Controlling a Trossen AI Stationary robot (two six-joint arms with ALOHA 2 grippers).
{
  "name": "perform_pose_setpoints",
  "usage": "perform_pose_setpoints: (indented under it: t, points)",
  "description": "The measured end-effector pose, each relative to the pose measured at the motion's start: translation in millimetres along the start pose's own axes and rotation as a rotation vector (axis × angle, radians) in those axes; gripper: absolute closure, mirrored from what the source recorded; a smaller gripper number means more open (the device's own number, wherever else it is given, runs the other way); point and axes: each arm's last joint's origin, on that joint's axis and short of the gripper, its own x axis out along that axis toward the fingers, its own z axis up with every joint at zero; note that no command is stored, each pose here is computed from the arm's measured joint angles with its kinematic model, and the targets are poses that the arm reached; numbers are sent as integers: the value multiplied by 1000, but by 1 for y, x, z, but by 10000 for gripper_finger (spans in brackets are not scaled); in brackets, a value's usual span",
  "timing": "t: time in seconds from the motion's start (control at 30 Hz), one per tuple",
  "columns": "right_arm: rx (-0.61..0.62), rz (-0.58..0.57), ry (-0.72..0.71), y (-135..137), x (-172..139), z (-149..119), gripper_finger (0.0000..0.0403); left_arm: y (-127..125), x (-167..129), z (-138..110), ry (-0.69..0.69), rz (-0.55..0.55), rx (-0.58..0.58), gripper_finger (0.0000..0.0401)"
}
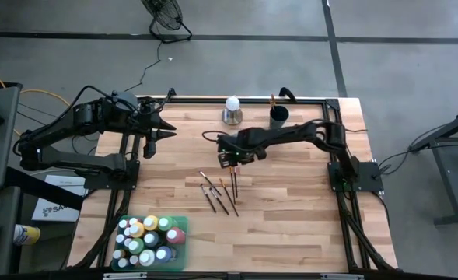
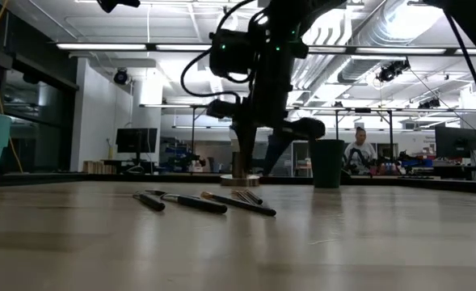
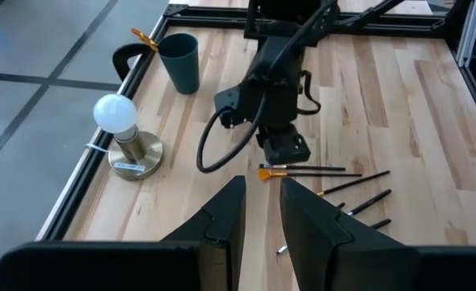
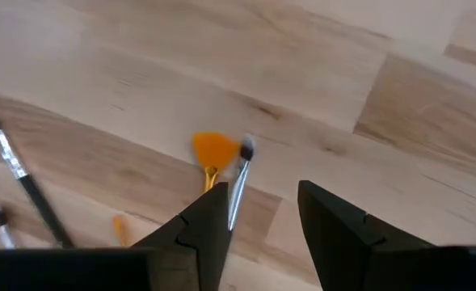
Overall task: Pick & Place Paint Supplies
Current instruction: Put the gold paint brush into the black cup
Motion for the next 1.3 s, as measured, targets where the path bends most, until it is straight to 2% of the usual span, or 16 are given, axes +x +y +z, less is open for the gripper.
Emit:
perform_pose_setpoints:
  t: [0.27,0.73,0.97,1.3]
  points:
    - [20,-18,-69,0,3,3,258,0,0,0,0,0,0,324]
    - [61,-44,-40,0,28,2,260,0,0,0,3,0,4,324]
    - [59,-100,-46,-5,28,0,278,0,0,-1,9,0,4,324]
    - [57,-96,-38,-4,29,0,309,0,0,-2,15,-1,3,324]
